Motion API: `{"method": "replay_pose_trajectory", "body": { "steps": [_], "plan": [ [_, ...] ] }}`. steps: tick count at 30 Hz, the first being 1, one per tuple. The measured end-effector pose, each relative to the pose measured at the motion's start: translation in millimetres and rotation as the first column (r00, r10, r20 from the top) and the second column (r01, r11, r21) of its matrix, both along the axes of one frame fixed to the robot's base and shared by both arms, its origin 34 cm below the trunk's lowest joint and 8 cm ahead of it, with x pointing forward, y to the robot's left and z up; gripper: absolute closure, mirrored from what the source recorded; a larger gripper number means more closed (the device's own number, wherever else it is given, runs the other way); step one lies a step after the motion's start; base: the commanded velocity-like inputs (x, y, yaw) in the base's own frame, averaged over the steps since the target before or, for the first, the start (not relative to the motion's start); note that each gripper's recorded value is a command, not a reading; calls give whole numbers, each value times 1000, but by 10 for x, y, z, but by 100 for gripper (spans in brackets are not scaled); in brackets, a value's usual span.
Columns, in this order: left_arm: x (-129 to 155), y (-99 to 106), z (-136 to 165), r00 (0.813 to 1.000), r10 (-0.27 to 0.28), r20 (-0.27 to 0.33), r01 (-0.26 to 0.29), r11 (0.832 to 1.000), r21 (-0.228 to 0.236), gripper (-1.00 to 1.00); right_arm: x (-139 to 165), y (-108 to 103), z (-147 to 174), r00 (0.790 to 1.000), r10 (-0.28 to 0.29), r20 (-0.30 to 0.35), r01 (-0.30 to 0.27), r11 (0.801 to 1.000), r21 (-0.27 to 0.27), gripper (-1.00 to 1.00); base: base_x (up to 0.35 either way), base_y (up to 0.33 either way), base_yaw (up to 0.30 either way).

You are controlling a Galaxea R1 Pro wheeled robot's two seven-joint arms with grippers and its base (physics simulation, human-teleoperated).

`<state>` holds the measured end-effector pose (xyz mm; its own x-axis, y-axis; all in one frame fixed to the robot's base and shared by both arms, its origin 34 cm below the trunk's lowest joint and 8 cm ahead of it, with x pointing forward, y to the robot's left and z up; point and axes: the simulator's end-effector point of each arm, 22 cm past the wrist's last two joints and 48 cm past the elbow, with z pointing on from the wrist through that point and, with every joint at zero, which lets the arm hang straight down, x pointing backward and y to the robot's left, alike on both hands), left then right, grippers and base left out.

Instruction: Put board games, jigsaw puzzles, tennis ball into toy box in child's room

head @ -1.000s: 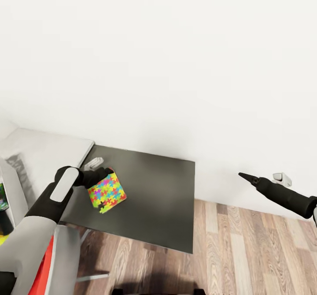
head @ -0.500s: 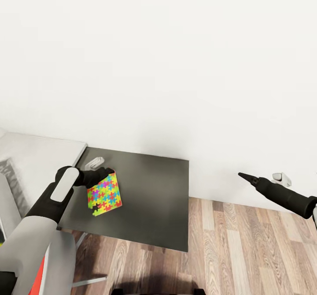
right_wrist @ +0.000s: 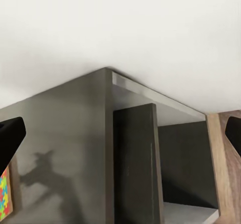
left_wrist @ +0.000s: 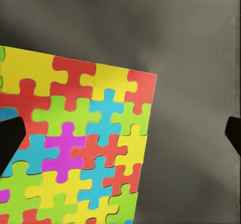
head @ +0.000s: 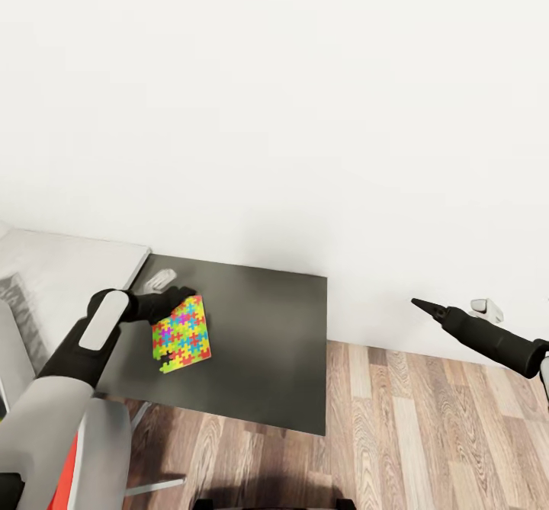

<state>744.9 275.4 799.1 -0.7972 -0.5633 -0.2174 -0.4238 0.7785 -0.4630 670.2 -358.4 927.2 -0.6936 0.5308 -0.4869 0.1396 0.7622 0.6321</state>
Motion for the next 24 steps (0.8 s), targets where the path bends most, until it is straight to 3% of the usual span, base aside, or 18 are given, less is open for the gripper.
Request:
{"method": "replay_pose_trajectory", "body": {
  "steps": [8,24],
  "plan": [
    [15,225,161,998,55,45,-54,998,-13,-100,-1,17,-5,1000,3,-1,-3,1000,1,-100,0,0,0],
    [-19,408,225,996,66,52,-66,998,2,-100,0,27,-7,1000,5,-1,-5,1000,2,-100,0,0,0]
  ]
}}
